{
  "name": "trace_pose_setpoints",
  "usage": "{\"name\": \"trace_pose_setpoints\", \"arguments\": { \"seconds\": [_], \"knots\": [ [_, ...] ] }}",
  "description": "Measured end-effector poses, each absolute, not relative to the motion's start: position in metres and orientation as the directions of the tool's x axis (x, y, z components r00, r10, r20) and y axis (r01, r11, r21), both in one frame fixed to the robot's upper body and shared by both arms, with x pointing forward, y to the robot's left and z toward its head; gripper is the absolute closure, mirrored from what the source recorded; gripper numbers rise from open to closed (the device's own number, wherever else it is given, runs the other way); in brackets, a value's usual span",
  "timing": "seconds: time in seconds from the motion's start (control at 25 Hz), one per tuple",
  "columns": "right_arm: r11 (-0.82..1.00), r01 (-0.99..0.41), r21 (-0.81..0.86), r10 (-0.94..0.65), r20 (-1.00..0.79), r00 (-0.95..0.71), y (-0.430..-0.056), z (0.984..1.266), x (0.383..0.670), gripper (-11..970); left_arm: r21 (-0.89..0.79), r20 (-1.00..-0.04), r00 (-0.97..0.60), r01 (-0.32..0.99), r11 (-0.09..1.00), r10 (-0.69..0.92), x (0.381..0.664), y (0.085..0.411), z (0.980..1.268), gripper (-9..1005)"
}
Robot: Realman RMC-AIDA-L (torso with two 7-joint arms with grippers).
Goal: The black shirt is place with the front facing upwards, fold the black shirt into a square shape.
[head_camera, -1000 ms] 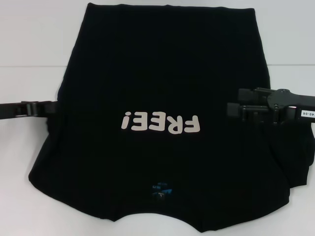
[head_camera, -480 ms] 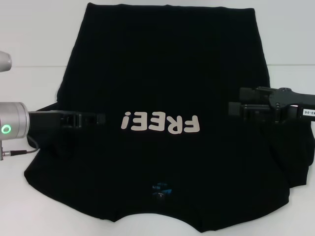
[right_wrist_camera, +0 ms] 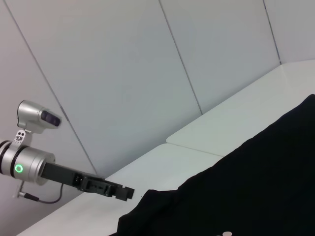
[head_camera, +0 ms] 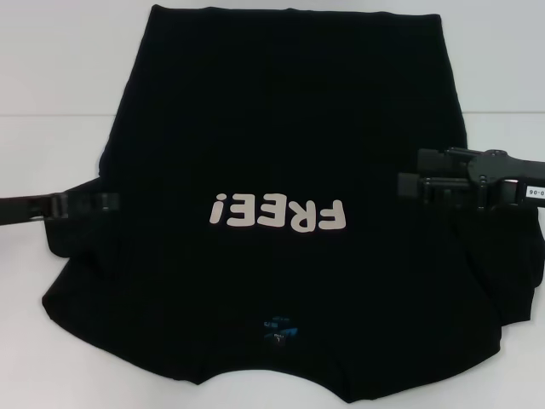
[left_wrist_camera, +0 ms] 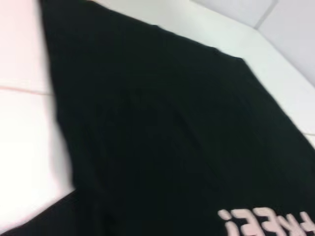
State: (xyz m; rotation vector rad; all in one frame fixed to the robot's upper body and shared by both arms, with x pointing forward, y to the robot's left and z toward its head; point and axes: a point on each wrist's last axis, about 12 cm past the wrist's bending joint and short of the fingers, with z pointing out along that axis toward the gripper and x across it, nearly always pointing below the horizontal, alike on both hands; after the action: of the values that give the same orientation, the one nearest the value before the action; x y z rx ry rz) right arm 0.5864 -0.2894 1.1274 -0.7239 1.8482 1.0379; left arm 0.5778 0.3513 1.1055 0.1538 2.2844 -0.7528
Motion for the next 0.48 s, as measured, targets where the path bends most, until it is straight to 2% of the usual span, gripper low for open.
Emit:
{"name": "trace_pose_setpoints", "arguments": {
  "seconds": [0.04, 0.28, 0.48],
  "knots": [
    [0.483, -0.795, 0.366, -0.069, -0.890, -0.451, -0.289, 1.127, 0.586, 50, -0.475, -0.659, -0.744, 0.295, 0.829, -0.113, 0.576, 0.357, 1.105, 252],
    [0.482, -0.799, 0.361, -0.071, -0.892, -0.446, -0.289, 1.128, 0.588, 50, -0.484, -0.622, -0.764, 0.204, 0.851, -0.171, 0.565, 0.379, 1.099, 201],
    [0.488, -0.798, 0.353, -0.073, -0.895, -0.441, -0.289, 1.129, 0.590, 51, -0.504, -0.586, -0.782, 0.149, 0.851, -0.210, 0.558, 0.388, 1.090, 204]
  ]
}}
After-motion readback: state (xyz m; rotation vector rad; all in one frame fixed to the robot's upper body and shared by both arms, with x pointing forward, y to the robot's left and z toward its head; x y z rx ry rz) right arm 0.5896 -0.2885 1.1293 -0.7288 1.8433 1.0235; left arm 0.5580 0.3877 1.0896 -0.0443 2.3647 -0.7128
